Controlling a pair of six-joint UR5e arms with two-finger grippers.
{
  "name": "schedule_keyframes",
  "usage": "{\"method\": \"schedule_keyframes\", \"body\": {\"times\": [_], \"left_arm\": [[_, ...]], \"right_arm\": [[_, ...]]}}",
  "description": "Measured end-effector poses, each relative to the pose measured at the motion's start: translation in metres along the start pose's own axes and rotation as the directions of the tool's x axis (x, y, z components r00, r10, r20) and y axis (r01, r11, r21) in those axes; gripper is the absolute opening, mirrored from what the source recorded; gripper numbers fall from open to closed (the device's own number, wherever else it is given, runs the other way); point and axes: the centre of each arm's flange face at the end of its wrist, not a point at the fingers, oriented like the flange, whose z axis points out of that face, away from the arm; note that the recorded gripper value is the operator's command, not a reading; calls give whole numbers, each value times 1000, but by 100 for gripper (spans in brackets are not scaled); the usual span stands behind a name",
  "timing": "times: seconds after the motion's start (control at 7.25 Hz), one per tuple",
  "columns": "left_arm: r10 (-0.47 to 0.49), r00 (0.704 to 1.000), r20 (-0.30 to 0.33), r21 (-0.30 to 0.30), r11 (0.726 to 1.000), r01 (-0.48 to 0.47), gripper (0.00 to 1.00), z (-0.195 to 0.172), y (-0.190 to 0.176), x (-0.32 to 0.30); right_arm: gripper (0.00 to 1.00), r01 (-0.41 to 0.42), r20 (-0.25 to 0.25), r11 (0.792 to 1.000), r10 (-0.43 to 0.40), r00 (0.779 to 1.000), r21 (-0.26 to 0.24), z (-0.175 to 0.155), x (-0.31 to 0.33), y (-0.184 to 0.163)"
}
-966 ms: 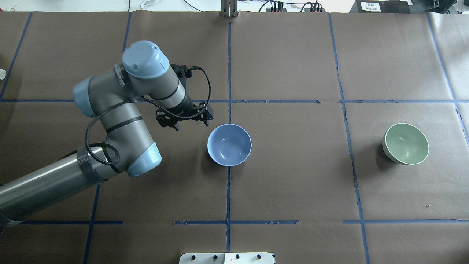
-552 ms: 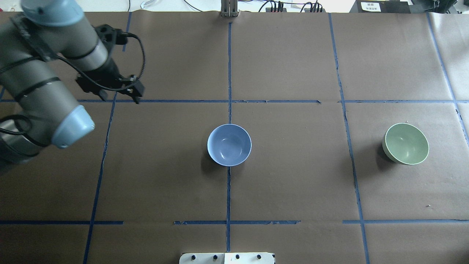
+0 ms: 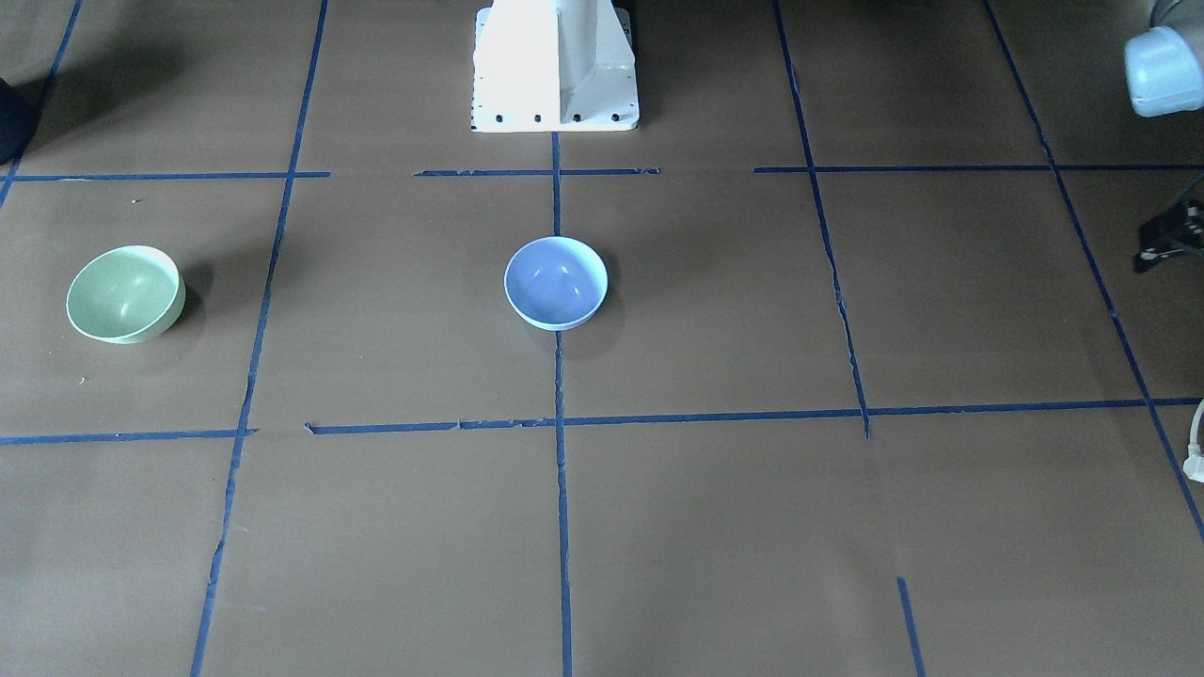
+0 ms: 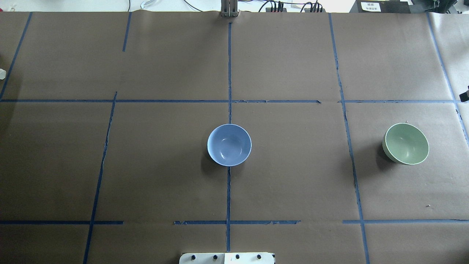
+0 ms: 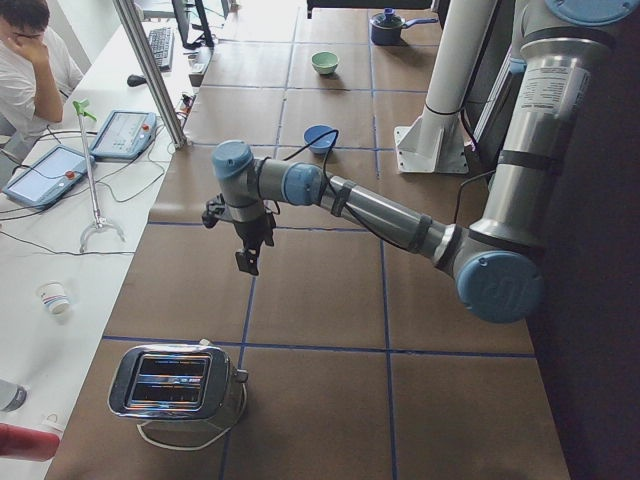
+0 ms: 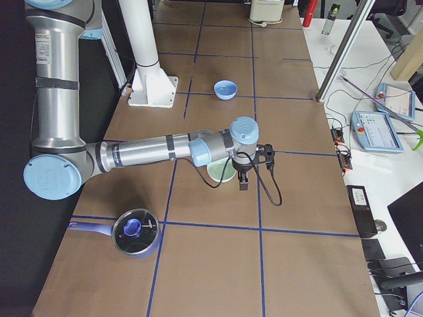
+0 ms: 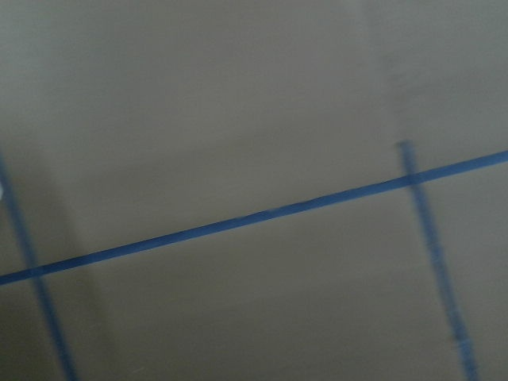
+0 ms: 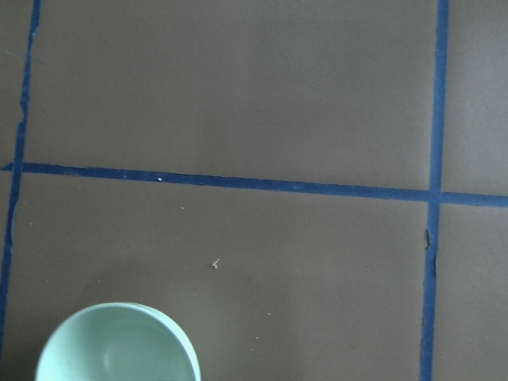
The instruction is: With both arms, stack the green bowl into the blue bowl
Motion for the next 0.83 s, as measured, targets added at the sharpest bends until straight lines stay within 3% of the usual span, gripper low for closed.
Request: {"method": "schedule_keyframes", "body": {"times": [0.28,0.55,0.83], "left_arm": [[-51,997,-51,-12,999,50,100,14,65,-73],[-75,995,-65,-14,997,74,100,18,81,-84],[-77,995,-67,-13,997,77,100,17,81,-85]], "right_arm": [[100,-28,-10,999,27,1000,-28,27,4,7],[100,-51,29,998,50,998,29,66,37,21],[99,-72,94,996,67,993,52,94,13,33]]}}
